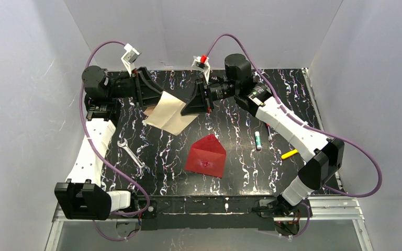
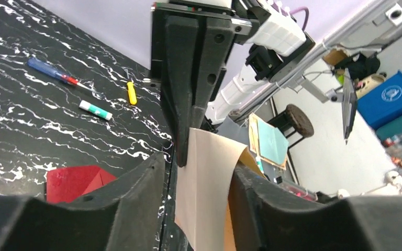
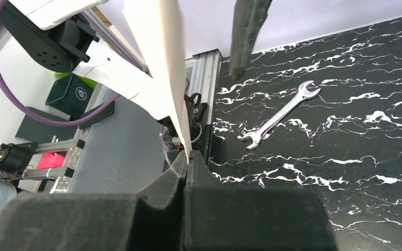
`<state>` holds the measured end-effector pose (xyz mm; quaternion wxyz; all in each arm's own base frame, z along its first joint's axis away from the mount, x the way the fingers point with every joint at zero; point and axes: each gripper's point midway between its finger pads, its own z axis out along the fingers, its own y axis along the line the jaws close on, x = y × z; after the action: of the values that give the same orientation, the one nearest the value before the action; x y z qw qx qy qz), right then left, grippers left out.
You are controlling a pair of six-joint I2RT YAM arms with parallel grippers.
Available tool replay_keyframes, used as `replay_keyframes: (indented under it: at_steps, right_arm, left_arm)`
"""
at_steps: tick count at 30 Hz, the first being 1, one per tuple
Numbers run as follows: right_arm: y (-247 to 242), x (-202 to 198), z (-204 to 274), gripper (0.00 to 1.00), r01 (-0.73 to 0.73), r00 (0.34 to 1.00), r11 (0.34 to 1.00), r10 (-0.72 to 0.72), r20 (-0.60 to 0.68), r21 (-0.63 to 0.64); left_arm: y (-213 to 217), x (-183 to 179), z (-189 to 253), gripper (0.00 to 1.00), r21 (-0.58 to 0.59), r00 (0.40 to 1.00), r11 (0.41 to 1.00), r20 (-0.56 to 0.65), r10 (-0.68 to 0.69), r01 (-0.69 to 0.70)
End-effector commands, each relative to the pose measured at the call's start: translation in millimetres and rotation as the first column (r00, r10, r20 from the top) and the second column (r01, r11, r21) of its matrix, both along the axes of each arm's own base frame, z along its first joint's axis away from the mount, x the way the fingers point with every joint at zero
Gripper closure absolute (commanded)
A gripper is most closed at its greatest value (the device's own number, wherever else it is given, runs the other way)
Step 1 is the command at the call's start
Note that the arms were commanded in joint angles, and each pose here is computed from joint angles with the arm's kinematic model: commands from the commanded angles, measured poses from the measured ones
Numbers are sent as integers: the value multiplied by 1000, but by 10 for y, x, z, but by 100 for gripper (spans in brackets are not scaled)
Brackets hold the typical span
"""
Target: Place the letter into the envelope and seal it
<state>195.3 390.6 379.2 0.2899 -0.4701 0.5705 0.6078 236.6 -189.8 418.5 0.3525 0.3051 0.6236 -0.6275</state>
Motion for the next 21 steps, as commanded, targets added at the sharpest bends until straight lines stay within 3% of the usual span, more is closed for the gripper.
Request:
replay_keyframes:
  at_steps: [1,7,12,16,21]
  right_arm:
    - [-52,22,248,99,39,997,997,-43,60,62]
    - [-181,399,309,99,257,962,964,-262,80,68]
    - [-317,907,122,99,534,844,846,-531,66,-17]
    - [-313,971,-114,99,550,835,828,-549,39,-108]
    - [-224,787,-204,99,432,901,894,-435,8,-120]
  left_arm:
    - [216,156,-67,50,1,996,996,-4,89,-89]
    - [690,644,-264,34,-35,905,906,-70,419,-422]
    - [1077,1010,-591,33,14,765,787,-225,603,-617]
    - [1099,1001,-531,25,6,744,760,-196,639,-650]
    - [851,836,-284,20,-26,794,794,-72,604,-607]
